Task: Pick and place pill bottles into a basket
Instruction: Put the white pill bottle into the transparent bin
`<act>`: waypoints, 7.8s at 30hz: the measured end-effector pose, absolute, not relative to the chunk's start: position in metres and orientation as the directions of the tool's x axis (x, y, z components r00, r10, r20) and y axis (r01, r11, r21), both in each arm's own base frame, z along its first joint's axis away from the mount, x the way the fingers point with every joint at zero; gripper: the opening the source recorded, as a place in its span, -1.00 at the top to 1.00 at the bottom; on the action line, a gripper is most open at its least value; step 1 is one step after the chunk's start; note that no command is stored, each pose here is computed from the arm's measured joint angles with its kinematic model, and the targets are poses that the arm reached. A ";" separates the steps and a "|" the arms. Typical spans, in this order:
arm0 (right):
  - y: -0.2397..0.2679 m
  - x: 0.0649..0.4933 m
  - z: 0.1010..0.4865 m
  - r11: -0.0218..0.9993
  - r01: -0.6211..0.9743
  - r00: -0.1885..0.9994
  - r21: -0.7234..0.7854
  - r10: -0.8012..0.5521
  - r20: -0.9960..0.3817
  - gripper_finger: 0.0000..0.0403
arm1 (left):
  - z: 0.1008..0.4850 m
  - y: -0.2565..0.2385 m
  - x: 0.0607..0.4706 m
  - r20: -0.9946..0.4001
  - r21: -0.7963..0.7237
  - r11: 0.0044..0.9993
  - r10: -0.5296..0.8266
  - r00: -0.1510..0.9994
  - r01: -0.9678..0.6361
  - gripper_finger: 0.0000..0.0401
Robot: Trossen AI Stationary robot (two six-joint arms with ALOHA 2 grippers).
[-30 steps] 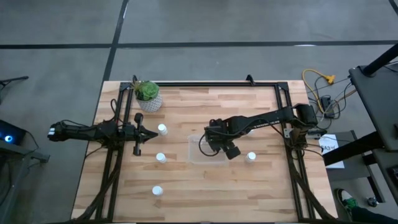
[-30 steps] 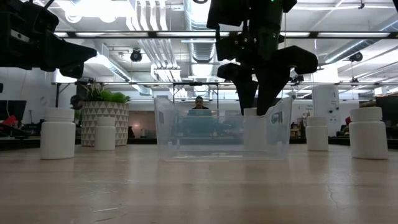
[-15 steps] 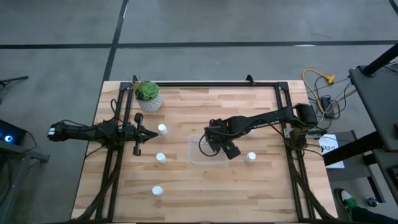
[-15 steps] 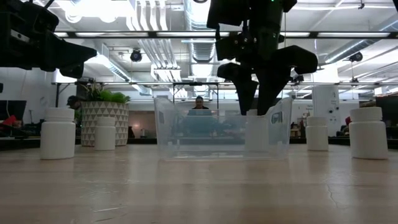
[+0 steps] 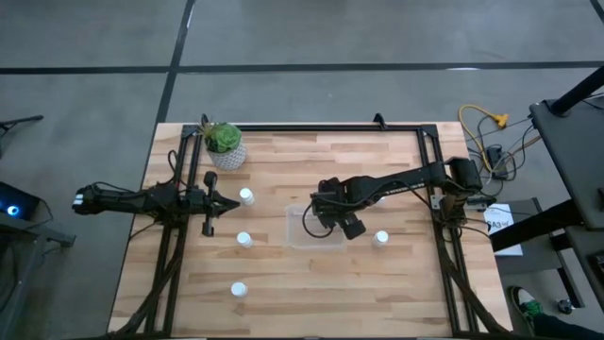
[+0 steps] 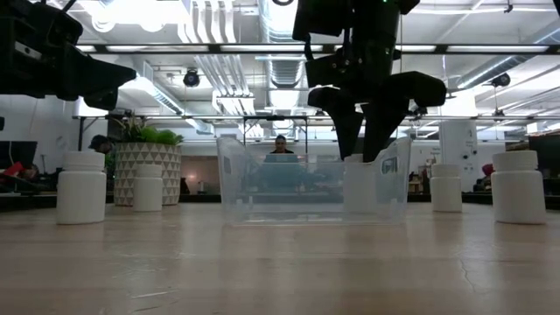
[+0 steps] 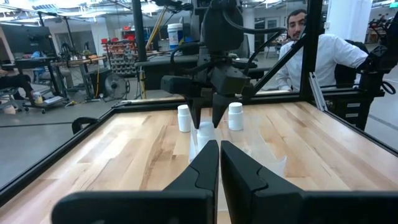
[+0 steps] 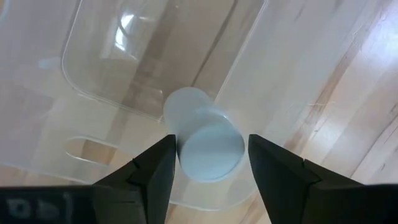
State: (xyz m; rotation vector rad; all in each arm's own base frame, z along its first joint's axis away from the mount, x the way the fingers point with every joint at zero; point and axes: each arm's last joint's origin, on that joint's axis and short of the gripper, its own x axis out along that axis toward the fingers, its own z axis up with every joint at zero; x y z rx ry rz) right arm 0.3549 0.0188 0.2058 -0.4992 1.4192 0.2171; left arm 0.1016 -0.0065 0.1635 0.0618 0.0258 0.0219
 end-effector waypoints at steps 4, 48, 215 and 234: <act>0.019 0.355 0.207 0.878 -0.433 0.154 -0.202 -0.148 -0.977 0.05 | 0.164 -0.006 0.102 -0.024 0.062 0.998 0.023 0.999 -0.021 1.00; 0.085 0.241 0.283 0.947 -0.321 0.236 0.025 0.105 -0.966 0.05 | 0.164 -0.006 0.102 -0.025 0.062 0.998 0.022 0.999 -0.021 1.00; 0.073 0.351 0.244 0.895 -0.430 0.196 -0.121 -0.039 -0.980 0.32 | 0.163 -0.006 0.102 -0.026 0.062 0.998 0.022 0.999 -0.021 1.00; 0.071 0.346 0.213 0.882 -0.455 0.191 -0.125 -0.040 -0.981 0.32 | 0.163 -0.006 0.102 -0.027 0.062 0.998 0.022 0.999 -0.021 1.00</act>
